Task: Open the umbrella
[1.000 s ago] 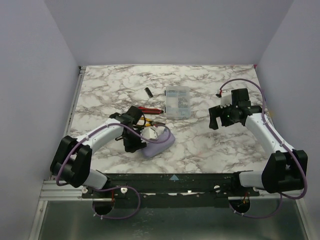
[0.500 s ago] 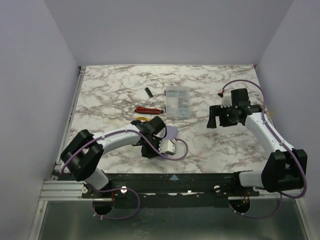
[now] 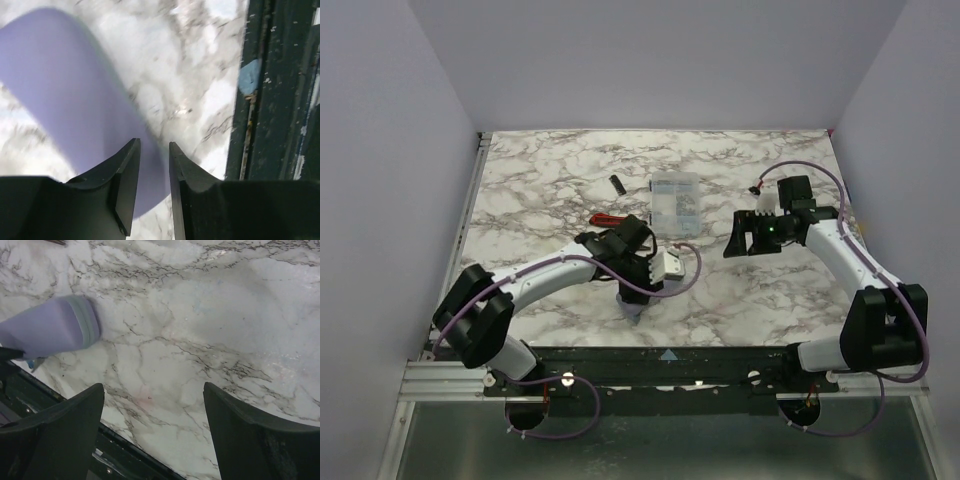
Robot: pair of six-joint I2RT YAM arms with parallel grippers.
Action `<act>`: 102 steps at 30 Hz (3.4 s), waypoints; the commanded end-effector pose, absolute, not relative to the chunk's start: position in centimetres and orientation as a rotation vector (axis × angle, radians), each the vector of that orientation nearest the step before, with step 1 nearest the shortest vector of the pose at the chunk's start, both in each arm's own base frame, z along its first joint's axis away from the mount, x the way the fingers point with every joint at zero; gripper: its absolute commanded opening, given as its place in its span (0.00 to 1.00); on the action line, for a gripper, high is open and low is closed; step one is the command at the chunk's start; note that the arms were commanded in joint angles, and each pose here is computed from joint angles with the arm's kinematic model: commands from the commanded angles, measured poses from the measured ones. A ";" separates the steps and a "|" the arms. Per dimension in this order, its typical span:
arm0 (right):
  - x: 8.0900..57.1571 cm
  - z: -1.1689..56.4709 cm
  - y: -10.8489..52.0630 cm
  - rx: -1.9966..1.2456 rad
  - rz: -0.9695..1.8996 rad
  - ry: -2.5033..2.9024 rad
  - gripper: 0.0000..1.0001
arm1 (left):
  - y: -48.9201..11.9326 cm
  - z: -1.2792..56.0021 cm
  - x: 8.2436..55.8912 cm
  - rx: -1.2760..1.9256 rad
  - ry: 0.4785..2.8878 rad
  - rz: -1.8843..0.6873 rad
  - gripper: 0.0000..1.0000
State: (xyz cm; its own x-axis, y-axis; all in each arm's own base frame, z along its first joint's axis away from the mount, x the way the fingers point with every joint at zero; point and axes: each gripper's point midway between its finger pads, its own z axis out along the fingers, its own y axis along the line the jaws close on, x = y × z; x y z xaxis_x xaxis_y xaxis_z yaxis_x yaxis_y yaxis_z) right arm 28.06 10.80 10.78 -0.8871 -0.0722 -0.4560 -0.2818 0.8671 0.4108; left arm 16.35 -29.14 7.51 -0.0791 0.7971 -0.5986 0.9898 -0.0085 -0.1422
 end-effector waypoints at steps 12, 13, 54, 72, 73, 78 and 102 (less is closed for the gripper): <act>29.2 10.4 12.1 -0.512 0.756 2.483 0.81 | -22.0 6.1 20.5 1.628 2.151 -0.542 0.45; 29.3 10.7 12.1 -0.543 0.755 2.462 0.81 | -21.9 6.6 20.4 1.613 2.149 -0.561 0.46; 26.7 3.3 23.2 -1.819 0.270 1.869 0.56 | -14.4 16.7 25.1 1.012 1.786 -0.548 0.88; 22.8 2.6 16.5 -1.856 0.384 1.860 0.52 | -30.2 9.6 19.0 1.198 1.575 -0.813 0.55; 22.7 2.5 16.5 -1.851 0.391 1.873 0.52 | -30.3 9.0 19.0 1.193 1.576 -0.800 0.55; 22.2 2.5 16.6 -1.816 0.423 1.909 0.51 | -31.0 6.8 19.3 1.159 1.616 -0.767 0.51; 21.5 2.2 16.5 -1.771 0.456 1.968 0.51 | -34.3 3.8 21.6 1.032 1.727 -0.774 0.31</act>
State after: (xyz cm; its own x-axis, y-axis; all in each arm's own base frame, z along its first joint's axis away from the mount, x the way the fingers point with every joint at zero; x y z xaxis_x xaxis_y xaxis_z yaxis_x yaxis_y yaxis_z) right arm 25.12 17.48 4.53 0.0201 -0.8236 -0.5669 -0.9703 0.1207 -0.2098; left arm 20.23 -33.42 3.11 -0.1673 0.3476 -0.9226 0.9246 0.3802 -0.0244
